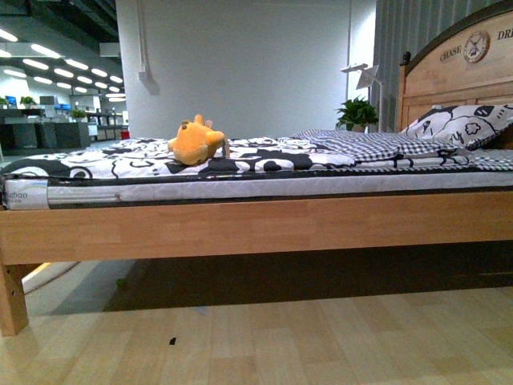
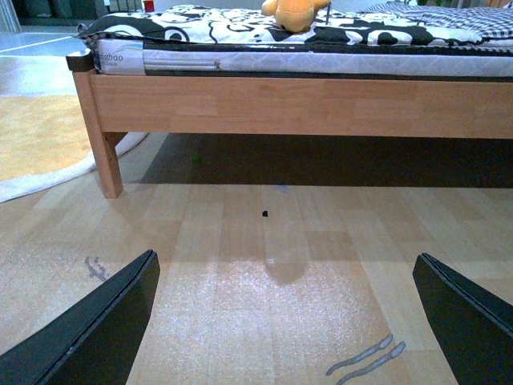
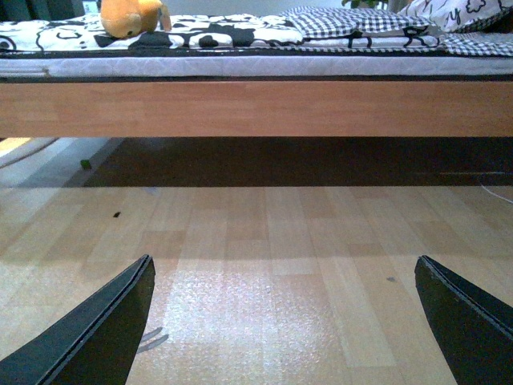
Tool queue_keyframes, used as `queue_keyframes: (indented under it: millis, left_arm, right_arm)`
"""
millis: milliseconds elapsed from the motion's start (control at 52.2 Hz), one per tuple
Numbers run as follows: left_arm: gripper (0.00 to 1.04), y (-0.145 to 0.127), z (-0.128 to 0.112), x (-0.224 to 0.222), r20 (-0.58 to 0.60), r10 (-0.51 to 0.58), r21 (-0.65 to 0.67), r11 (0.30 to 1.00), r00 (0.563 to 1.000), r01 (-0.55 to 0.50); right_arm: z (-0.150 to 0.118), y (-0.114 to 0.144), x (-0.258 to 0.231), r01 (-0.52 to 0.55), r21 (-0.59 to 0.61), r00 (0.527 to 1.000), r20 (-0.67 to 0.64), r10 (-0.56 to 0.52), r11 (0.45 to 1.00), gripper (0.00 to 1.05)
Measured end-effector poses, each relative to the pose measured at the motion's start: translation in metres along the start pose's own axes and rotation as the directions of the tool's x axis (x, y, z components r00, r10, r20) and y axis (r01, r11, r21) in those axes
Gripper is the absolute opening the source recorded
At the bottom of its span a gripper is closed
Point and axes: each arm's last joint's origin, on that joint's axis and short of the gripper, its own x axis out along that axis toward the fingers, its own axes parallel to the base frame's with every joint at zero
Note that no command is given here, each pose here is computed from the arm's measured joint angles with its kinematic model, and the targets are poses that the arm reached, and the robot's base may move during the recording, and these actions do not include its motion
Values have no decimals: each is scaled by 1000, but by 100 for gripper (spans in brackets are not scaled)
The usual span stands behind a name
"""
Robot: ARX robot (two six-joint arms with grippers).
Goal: Put away toys
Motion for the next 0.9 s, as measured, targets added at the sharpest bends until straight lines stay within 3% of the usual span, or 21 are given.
queue_keyframes:
  millis: [900]
  left_arm:
    - [98,0,0,0,0,0,0,1000,1000,0]
  right_arm:
    - [0,0,0,0,0,1000,0,0,1000,98]
